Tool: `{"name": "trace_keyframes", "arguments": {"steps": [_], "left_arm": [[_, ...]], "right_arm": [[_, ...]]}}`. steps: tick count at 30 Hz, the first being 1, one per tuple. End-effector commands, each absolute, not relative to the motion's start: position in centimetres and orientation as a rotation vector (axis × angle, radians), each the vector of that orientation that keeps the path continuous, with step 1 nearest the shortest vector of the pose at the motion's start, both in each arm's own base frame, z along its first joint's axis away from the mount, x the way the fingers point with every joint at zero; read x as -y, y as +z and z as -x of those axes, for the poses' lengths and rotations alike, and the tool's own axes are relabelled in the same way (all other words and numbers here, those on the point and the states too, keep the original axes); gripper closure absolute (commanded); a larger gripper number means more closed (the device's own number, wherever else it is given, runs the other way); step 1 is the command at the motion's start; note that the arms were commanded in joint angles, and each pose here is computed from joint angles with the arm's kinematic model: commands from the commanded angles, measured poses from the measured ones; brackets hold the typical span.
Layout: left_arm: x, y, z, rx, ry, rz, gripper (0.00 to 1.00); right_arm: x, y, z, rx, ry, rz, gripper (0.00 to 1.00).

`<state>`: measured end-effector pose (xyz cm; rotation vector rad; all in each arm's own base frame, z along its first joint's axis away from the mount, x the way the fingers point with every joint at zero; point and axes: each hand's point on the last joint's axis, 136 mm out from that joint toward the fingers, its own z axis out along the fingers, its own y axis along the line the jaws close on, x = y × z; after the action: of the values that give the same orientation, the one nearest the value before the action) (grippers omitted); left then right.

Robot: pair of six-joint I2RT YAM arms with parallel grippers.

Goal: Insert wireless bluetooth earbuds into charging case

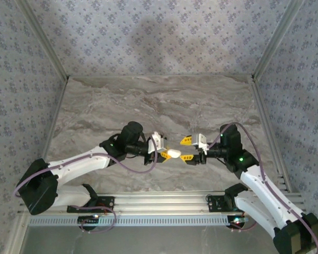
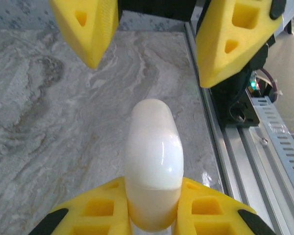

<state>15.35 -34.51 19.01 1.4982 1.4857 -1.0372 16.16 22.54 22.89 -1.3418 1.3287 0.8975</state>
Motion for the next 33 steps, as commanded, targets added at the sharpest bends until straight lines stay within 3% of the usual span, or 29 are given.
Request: {"name": "trace_keyframes", "arguments": {"steps": [1, 11, 18, 21, 25, 33], "left_arm": [[35.3, 22.0, -15.4, -1.369, -1.098, -1.441, 0.84], [35.6, 22.7, -15.6, -1.362, -1.106, -1.424, 0.84], [35.7, 22.8, -15.7, -1.364, -1.104, -1.421, 0.84], [35.6, 22.8, -15.8, -1.372, -1.100, -1.420, 0.76], [35.7, 22.8, -15.8, -1.376, -1.102, -1.416, 0.66], [35.7, 23.1, -15.6, -1.361, -1.111, -1.423, 0.66]], "right_arm": [[-23.0, 24.3, -15.9, -1.289, 0.978, 1.318, 0.42], [-23.5, 24.3, -16.4, -1.301, 1.004, 1.331, 0.51], [-23.5, 24.6, -16.2, -1.278, 0.989, 1.349, 0.74], [-23.4, 24.6, -15.9, -1.268, 0.986, 1.373, 0.80], [-23.5, 24.9, -15.7, -1.252, 0.989, 1.389, 0.82], [-23.5, 24.9, -15.6, -1.250, 0.998, 1.402, 0.82]]}}
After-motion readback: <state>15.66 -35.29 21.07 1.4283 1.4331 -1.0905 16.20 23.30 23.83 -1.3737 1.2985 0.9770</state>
